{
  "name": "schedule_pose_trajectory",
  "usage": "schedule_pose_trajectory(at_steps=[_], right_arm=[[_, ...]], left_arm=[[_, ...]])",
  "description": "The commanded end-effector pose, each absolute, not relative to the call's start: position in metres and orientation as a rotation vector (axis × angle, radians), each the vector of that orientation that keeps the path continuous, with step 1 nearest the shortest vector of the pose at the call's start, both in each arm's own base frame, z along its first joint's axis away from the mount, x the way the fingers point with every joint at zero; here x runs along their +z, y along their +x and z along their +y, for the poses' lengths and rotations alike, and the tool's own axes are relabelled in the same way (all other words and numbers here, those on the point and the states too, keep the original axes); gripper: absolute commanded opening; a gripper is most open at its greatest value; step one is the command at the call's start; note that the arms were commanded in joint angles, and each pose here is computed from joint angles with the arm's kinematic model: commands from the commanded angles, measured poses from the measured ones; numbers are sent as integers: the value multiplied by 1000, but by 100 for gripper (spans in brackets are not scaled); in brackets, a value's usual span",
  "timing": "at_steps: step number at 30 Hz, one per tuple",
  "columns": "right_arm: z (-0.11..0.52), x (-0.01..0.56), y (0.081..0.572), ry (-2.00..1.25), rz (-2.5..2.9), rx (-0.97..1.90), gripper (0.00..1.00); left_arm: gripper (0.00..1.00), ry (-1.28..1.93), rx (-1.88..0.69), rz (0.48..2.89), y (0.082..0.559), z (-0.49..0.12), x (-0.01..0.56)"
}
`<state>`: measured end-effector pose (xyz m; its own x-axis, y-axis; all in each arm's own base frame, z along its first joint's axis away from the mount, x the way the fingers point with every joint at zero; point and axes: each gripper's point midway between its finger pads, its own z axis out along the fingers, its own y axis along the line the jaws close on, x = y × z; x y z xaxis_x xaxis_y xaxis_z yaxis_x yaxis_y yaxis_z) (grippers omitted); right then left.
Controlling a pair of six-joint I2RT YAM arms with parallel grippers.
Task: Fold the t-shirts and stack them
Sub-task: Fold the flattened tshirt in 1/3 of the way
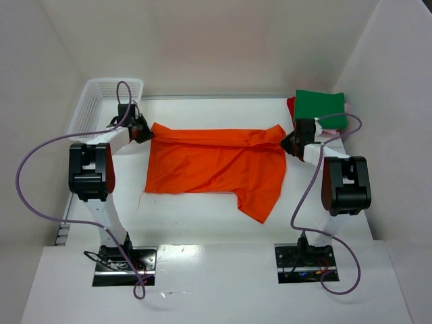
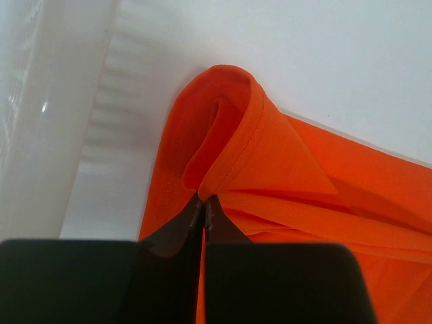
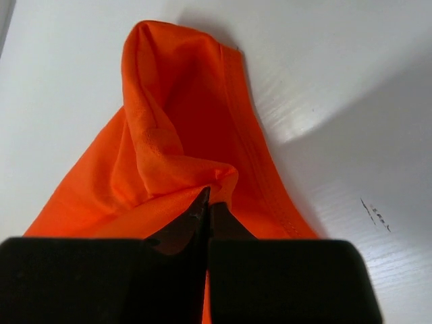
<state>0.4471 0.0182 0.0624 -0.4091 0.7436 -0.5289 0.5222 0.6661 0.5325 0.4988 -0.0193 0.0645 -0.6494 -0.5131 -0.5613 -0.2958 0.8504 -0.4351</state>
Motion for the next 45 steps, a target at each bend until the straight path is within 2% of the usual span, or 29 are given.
schedule_pose_trajectory(at_steps=[1, 7, 13, 26, 41, 45], right_arm=[[-3, 76, 444, 1017, 2042, 318, 0], [3, 71, 438, 1013, 2073, 343, 0], [3, 62, 434, 1026, 2104, 329, 0], [1, 78, 430, 1012, 2085, 323, 0], [2, 70, 419, 1037, 2116, 311, 0], [3, 63, 411, 1054, 2128, 308, 0]], left_arm=[[0, -579, -317, 2248, 505, -3, 85], [0, -580, -326, 2258, 505, -8, 80], [0, -601, -306, 2306, 485, -8, 64], [0, -597, -371, 2298, 466, -18, 85], [0, -556, -437, 2384, 439, -47, 73], [0, -587, -385, 2398, 432, -47, 66]])
